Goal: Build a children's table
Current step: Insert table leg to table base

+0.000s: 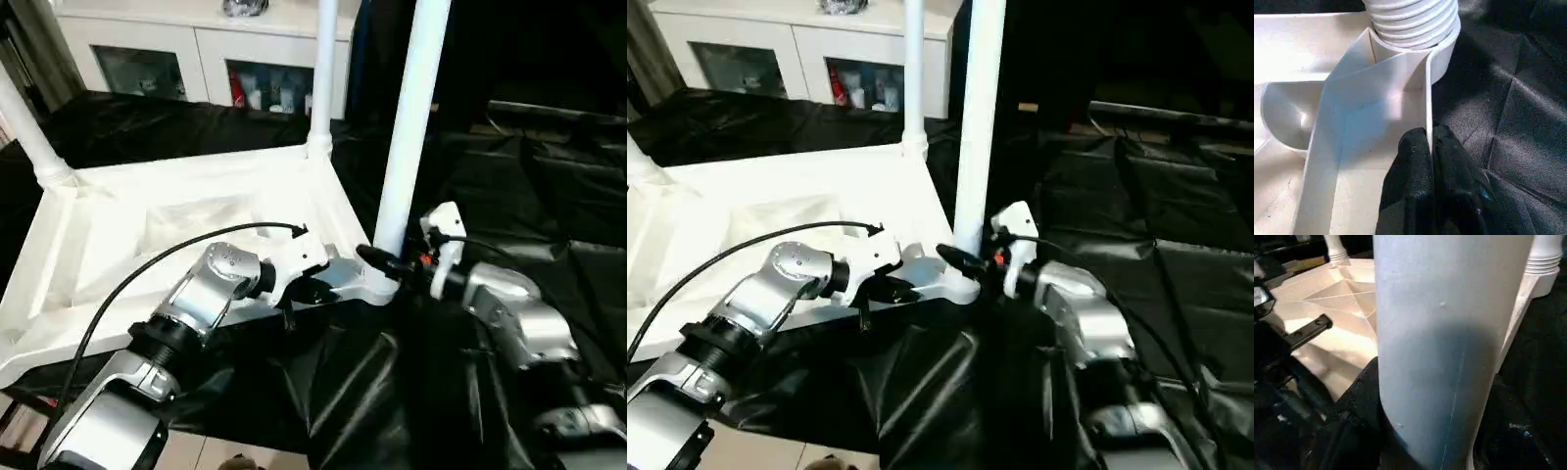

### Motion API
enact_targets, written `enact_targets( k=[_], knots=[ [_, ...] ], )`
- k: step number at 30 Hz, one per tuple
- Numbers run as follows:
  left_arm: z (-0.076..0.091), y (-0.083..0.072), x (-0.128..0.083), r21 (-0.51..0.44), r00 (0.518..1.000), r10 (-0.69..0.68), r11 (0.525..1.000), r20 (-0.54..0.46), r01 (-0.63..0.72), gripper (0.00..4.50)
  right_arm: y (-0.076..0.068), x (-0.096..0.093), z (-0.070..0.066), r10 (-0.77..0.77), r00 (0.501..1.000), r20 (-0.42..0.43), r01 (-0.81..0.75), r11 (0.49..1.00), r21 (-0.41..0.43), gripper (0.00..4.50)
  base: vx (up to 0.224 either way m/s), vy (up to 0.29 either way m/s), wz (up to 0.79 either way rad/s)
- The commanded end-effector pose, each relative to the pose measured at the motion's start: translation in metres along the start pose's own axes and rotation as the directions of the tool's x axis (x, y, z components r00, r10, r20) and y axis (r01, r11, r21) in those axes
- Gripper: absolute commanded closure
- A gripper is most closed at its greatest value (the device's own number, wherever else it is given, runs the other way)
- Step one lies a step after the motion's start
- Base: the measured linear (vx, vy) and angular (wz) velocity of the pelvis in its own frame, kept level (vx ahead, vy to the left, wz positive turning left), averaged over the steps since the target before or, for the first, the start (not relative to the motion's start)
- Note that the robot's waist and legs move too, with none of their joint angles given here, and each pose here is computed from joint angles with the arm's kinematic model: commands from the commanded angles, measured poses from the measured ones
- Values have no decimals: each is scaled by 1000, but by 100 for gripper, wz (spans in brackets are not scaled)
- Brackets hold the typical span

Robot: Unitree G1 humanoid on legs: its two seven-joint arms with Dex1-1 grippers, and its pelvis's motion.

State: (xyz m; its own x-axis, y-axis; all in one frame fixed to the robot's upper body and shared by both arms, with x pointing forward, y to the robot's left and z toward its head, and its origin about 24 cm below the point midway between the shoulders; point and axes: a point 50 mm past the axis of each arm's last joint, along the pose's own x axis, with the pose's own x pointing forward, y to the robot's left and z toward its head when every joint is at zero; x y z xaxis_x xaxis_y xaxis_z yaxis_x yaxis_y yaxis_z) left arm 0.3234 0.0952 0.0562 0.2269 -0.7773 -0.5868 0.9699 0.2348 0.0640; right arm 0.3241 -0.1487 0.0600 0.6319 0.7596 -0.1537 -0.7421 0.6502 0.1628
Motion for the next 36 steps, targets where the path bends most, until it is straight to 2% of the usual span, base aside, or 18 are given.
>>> enact_targets(
  k=[1,4,11,15,16,17,18,24,28,36],
  knots=[
    [-9,-4,2,-6,999,-11,1000,-49,10,450,0,6,-1,-17,1000,-4,17,1000,4,255,0,0,0],
    [-9,-3,1,-5,999,-10,1000,-50,9,450,-1,7,-2,-27,1000,1,27,999,19,255,0,0,0],
    [-10,-2,0,-5,998,-6,1000,-55,6,450,-5,3,-11,-56,997,44,50,991,121,255,0,0,0],
    [-10,-1,-2,-5,998,-3,1000,-59,3,450,-6,-7,-23,-99,993,71,84,977,196,255,0,0,0],
    [-10,0,-3,-4,998,0,1000,-61,0,450,-5,-13,-33,-132,988,78,112,968,225,255,0,0,0],
    [-10,0,-3,-4,998,1,1000,-61,-1,450,-5,-14,-35,-137,987,79,116,966,229,256,0,0,0],
    [-10,1,-3,-4,998,3,1000,-62,-3,450,-4,-19,-42,-161,984,82,137,959,247,256,0,0,0],
    [-10,1,-3,-3,998,4,1000,-65,-4,450,1,-25,-54,-201,975,99,166,944,284,256,0,0,0],
    [-10,3,-4,0,997,3,1000,-71,-3,450,6,-32,-67,-257,959,117,211,927,309,256,0,0,0],
    [-9,5,-4,-1,997,8,1000,-75,-8,450,10,-41,-80,-310,942,129,256,912,319,256,0,0,0]
  ],
)
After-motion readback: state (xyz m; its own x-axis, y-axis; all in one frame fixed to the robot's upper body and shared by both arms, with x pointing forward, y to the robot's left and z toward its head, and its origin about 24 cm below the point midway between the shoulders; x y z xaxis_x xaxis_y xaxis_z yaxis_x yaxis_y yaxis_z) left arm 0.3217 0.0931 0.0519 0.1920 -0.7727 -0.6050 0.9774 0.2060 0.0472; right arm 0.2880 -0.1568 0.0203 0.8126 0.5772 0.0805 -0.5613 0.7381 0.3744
